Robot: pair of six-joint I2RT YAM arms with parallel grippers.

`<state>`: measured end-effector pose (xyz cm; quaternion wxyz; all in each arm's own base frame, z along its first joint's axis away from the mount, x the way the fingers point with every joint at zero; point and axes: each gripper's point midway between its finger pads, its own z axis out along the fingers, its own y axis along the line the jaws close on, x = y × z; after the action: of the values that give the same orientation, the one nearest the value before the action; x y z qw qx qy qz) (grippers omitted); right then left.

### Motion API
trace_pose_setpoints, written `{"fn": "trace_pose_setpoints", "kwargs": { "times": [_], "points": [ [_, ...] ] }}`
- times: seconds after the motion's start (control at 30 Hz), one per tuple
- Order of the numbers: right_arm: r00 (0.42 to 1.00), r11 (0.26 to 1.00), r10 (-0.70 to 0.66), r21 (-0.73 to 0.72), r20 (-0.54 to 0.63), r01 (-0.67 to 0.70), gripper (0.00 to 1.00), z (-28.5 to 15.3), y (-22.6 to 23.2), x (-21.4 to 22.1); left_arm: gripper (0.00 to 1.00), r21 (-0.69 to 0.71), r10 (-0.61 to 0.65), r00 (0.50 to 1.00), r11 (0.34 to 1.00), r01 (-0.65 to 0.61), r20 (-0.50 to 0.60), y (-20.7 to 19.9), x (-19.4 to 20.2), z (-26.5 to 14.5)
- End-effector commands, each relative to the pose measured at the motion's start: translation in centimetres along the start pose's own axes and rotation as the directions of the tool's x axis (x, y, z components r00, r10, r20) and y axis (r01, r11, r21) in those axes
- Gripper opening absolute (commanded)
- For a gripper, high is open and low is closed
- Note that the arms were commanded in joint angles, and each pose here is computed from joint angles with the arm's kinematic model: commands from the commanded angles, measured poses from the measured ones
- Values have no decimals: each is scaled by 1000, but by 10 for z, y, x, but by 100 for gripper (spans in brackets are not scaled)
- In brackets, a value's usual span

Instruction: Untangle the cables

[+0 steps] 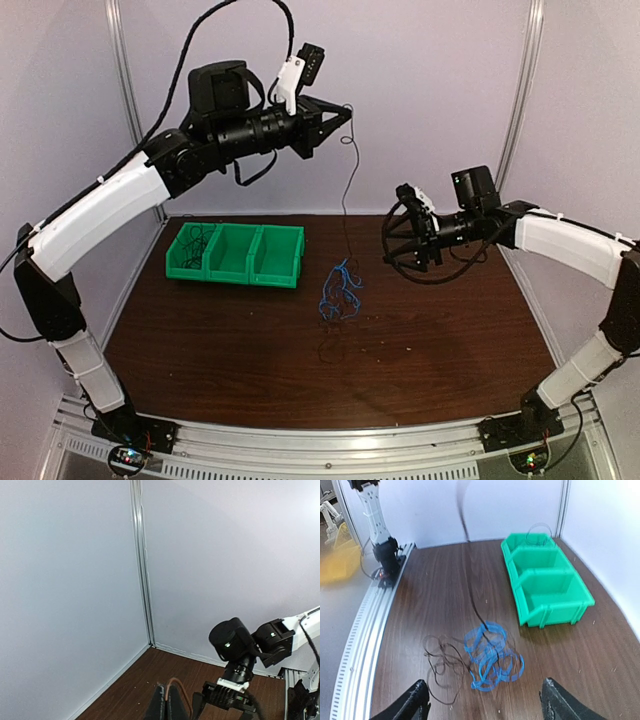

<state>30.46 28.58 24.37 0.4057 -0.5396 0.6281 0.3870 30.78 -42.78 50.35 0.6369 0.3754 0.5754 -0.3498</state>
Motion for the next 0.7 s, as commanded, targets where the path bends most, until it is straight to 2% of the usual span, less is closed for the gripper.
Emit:
{"fn": "trace_pose_setpoints", "kwargs": {
  "times": [0.0,0.17,0.23,0.27,0.33,0.4,0.43,0.5,0.67],
  "points": [
    [995,999,-39,-1,88,39,79,11,20,-44,0,-13,6,1000,1000,-6,-4,4,-8,-5],
    [993,997,-71,-22,97,74,79,49,17,-61,0,0,-1,1000,1000,1,14,1,-17,-7],
    [993,997,-74,-15,92,75,70,66,12,-58,0,1,-3,1000,1000,3,26,1,-25,-9],
    [994,998,-54,-13,94,56,60,73,8,-54,0,3,-4,999,1000,4,33,0,-29,-11],
    [994,1000,-11,7,109,11,31,85,-3,-46,0,6,-1,999,1000,1,53,0,-41,-15],
    [993,999,27,20,113,-29,16,96,-13,-32,0,1,3,997,1000,-3,75,0,-56,-21],
    [992,999,26,30,122,-30,11,99,-16,-28,0,-6,6,996,1000,-5,84,1,-63,-24],
    [993,997,46,51,105,-52,7,106,-23,-12,0,-38,15,993,999,-11,116,5,-84,-34],
    [996,992,89,93,-10,-88,6,116,-33,41,0,-169,57,975,985,-20,214,22,-137,-71]
  ]
}}
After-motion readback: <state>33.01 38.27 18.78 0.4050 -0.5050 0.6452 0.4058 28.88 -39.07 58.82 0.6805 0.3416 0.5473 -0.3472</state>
